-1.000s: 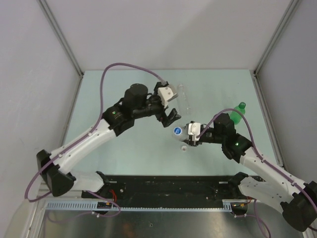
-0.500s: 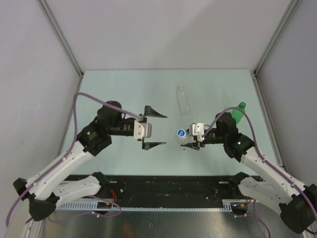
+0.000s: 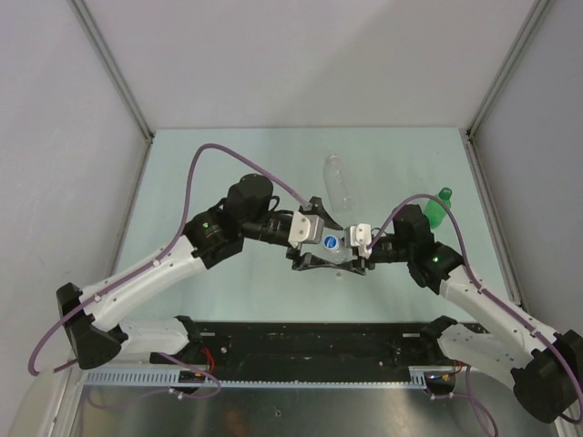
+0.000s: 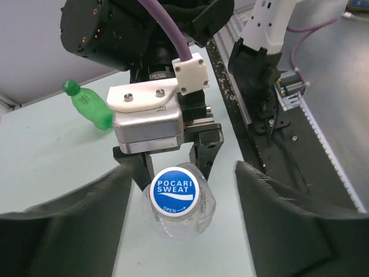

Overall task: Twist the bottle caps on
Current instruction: Screw the bottle cap onto the plastic bottle, then place the plastic bottle at the center of the board.

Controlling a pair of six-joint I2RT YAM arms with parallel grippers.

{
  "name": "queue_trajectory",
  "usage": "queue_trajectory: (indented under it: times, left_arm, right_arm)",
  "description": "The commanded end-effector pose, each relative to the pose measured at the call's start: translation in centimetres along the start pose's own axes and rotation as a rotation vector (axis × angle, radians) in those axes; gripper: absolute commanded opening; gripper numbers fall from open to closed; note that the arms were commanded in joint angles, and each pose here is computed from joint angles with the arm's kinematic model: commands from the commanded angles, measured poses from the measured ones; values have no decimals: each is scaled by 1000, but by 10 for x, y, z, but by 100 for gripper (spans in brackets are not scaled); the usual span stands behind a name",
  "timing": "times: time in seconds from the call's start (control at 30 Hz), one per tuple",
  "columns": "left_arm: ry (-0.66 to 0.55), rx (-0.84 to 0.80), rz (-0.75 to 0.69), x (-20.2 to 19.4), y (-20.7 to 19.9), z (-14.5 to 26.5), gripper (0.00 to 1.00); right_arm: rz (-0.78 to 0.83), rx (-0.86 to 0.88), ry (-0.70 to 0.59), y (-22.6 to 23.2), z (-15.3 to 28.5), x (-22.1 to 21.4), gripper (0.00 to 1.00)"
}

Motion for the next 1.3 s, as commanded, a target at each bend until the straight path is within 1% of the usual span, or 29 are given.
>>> queue_trajectory:
  times: [0.0, 0.03, 0.1, 0.17, 0.23, 0.27, 0.3, 0.33, 0.37, 0.4, 0.43, 0.47, 0.5, 0.53, 0.57, 0.63, 0.73, 0.8, 0.87, 0.93, 1.0, 1.07, 1.1, 1.17, 1.27]
  left_arm:
    - [-47, 36, -55, 18, 0, 7, 66]
    - [-42, 42, -50, 16, 0, 6, 58]
    - [-28, 56, -40, 12, 2, 4, 46]
    - [-16, 64, -38, 7, 2, 3, 40]
    - [-9, 67, -41, 4, 2, 3, 39]
    - [-7, 64, -42, 2, 1, 3, 34]
    - [-7, 61, -40, 2, 0, 3, 26]
    - [-9, 57, -37, 2, -2, 4, 13]
    - [-10, 59, -32, 2, -2, 4, 7]
    - [-10, 69, -25, 3, -1, 5, 3]
    - [-8, 96, -10, 4, 1, 6, 2]
    - [-7, 136, 20, 6, 5, 7, 1]
    - [-5, 191, 44, 8, 12, 9, 0]
    - [-6, 253, 81, 9, 18, 12, 0]
    - [-10, 331, 123, 10, 26, 16, 0]
    - [-20, 536, 227, 11, 48, 27, 0]
    - [-42, 892, 381, 1, 78, 54, 0]
    - [-69, 1091, 463, -8, 90, 74, 0]
    - [-92, 1264, 526, -20, 98, 93, 0]
    - [-110, 1383, 601, -38, 106, 112, 0]
    - [-126, 1465, 704, -63, 117, 134, 0]
    - [-156, 1596, 800, -89, 125, 165, 0]
    - [-169, 1673, 821, -99, 127, 181, 0]
    - [-187, 1809, 843, -116, 127, 209, 0]
    - [-188, 1925, 878, -139, 125, 241, 0]
  right_arm:
    - [49, -41, -35, -16, 2, 19, 1]
    - [52, -42, -38, -16, 2, 20, 1]
    - [53, -45, -45, -16, 3, 22, 1]
    - [59, -47, -51, -16, 4, 25, 1]
    - [65, -51, -59, -16, 6, 28, 1]
    - [68, -54, -60, -15, 7, 29, 2]
    - [68, -57, -61, -15, 7, 30, 5]
    - [68, -61, -61, -15, 8, 31, 9]
    - [65, -67, -60, -15, 9, 32, 17]
    - [56, -78, -54, -16, 10, 32, 29]
    - [45, -88, -47, -17, 11, 32, 63]
    - [31, -99, -38, -17, 12, 31, 81]
    - [13, -110, -27, -18, 12, 29, 90]
    - [-5, -125, -13, -19, 12, 27, 95]
    - [-24, -145, 3, -21, 13, 24, 97]
    - [-64, -197, 45, -26, 15, 18, 99]
    - [-118, -300, 104, -36, 21, 10, 99]
    - [-162, -394, 131, -46, 25, 6, 99]
    - [-234, -548, 154, -62, 33, 1, 99]
    - [-340, -809, 155, -87, 52, -3, 99]
    - [-458, -1073, 156, -106, 79, -11, 99]
    - [-537, -1257, 149, -114, 100, -17, 99]
    - [-560, -1311, 146, -116, 107, -19, 99]
    - [-574, -1354, 138, -117, 114, -19, 99]
    - [-540, -1350, 166, -118, 117, -21, 99]
Point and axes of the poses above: each gripper's point midway between its finger pads, its own z axis back along the fingers, its own y axis along the line the jaws close on, x = y × z, the point moved 4 cm from there along z, back along the fingers, and after that the axes turned 8 degrees about z, right-handed, at the moved point
